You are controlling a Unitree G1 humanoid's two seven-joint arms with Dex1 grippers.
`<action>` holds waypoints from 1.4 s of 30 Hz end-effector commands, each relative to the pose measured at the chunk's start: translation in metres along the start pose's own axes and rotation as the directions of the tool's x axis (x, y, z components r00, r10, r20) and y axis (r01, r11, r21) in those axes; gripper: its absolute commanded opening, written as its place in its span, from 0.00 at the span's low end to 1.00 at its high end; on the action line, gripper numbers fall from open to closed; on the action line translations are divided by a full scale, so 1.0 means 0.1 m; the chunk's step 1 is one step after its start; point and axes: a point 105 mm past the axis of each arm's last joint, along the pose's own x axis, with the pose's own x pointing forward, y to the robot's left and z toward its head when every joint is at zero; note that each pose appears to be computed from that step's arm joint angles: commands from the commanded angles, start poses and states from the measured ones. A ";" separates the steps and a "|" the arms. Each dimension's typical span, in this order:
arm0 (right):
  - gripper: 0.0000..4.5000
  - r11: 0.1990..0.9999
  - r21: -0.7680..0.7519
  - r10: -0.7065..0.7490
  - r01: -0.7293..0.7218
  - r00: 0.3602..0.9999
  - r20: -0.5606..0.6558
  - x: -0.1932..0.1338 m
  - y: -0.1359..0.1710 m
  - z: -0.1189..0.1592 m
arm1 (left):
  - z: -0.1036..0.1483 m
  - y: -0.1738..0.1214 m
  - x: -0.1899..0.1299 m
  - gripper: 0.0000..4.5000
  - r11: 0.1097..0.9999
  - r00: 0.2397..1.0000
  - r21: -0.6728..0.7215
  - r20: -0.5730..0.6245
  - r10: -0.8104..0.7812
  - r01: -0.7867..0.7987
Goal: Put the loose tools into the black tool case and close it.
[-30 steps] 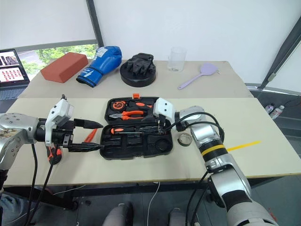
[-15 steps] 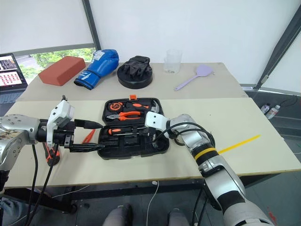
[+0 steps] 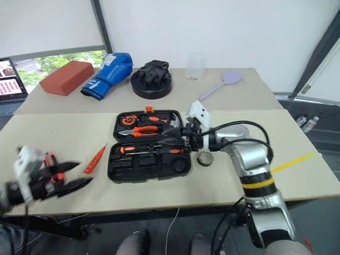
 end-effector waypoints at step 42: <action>1.00 0.995 -0.097 -0.004 0.003 1.000 -0.009 -0.29 0.46 0.19 | 0.41 0.60 0.98 0.10 0.981 0.924 0.047 -0.330 0.191 -0.186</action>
